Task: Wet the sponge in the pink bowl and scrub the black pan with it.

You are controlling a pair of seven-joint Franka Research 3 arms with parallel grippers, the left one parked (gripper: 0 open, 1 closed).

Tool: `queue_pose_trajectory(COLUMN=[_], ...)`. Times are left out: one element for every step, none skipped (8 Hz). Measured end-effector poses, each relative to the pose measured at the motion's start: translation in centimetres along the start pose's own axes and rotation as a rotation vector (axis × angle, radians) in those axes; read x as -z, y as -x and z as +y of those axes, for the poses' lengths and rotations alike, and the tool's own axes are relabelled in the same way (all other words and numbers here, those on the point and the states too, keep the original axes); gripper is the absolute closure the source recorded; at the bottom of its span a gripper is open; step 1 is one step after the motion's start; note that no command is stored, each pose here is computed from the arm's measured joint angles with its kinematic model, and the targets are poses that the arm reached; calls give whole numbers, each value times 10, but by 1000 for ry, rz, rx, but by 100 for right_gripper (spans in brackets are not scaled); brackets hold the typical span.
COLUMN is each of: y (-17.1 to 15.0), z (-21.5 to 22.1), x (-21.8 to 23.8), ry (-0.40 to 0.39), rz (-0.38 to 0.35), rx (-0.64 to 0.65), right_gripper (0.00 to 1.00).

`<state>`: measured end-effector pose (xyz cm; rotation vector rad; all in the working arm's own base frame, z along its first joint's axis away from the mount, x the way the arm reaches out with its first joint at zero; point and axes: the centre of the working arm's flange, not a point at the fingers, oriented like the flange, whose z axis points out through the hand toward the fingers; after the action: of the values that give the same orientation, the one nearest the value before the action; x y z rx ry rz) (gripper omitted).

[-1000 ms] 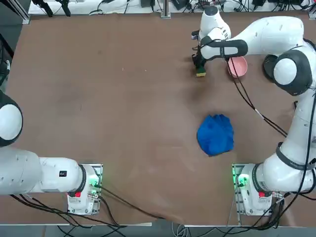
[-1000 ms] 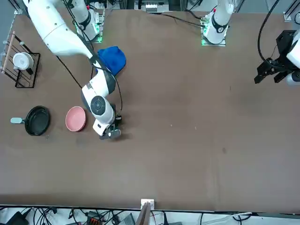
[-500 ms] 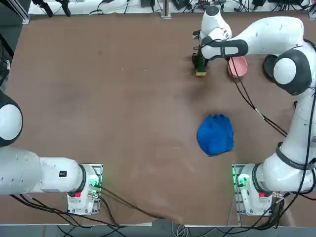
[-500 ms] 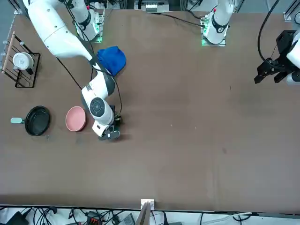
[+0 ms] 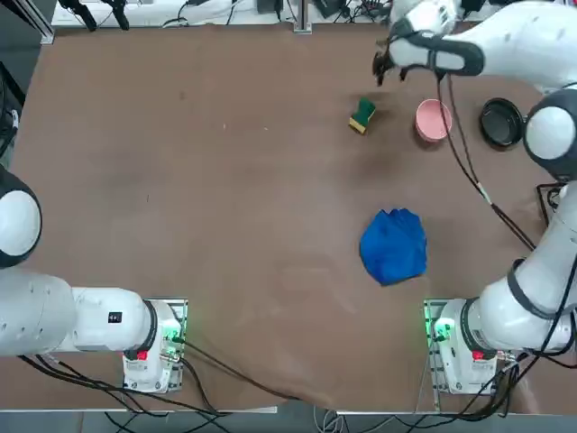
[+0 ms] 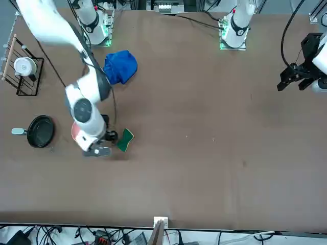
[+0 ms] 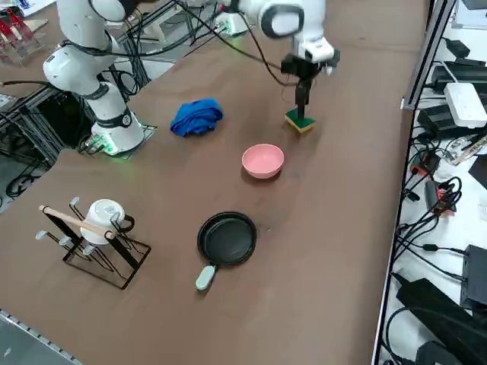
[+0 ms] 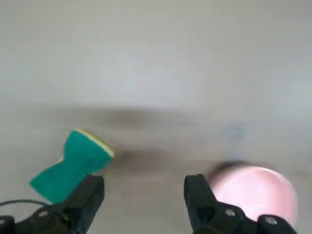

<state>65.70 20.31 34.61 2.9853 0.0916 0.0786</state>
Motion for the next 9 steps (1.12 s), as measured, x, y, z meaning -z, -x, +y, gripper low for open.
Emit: queue_pose_trajectory(y=[4, 9, 12, 15, 18, 21, 25, 30, 37], z=[15, 29, 49, 78, 109, 135, 160, 183, 202], x=[32, 56, 77, 94, 109, 121, 131, 142, 152], ry=[36, 43, 17, -6, -21, -46, -92, -141, -166], rz=[2, -9, -24, -39, -49, -52, -57, -54, -45], rx=[-19, -28, -22, -9, 1, -4, -30, -58, -65], right_gripper=[0, 0, 0, 0, 0, 0, 0, 0, 0])
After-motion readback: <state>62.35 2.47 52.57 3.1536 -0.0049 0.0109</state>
